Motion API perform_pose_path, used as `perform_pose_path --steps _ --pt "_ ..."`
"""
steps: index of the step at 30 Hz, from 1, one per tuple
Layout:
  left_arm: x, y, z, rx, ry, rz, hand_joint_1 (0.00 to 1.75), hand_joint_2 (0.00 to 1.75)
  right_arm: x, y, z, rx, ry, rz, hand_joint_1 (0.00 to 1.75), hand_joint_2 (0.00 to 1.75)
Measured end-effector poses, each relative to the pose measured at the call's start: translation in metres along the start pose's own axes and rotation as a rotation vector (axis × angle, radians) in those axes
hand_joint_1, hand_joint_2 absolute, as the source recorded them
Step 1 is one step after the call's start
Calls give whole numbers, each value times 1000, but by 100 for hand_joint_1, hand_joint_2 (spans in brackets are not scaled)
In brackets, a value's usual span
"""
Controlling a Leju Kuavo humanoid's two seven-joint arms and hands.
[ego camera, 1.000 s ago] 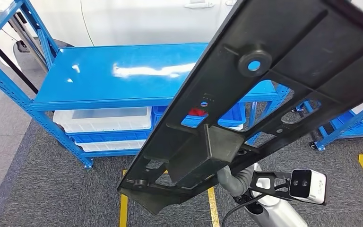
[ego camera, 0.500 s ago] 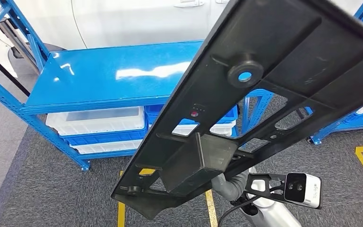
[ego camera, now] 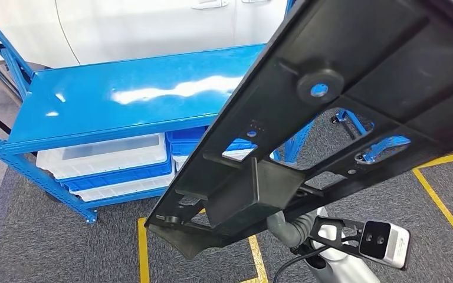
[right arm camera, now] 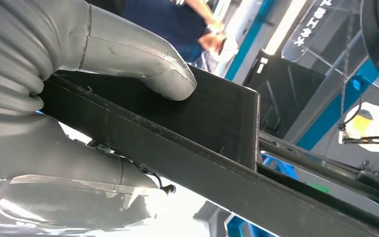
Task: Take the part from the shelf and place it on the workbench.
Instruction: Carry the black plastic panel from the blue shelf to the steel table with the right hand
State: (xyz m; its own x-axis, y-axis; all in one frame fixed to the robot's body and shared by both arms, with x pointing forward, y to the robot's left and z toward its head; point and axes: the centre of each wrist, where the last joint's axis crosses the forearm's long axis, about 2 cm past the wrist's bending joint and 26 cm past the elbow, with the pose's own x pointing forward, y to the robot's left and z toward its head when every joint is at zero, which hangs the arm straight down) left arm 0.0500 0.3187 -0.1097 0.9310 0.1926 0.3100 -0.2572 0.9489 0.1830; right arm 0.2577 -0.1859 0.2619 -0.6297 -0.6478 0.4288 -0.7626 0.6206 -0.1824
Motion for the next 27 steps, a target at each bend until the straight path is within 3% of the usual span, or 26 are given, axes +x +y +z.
perform_pose_path --steps 15,27 --pt "-2 15 -2 -17 -9 -40 0 175 26 25 3 -19 -36 145 175 175" --pt "1 27 -4 22 -17 2 0 175 37 26 10 -23 -36 134 175 175"
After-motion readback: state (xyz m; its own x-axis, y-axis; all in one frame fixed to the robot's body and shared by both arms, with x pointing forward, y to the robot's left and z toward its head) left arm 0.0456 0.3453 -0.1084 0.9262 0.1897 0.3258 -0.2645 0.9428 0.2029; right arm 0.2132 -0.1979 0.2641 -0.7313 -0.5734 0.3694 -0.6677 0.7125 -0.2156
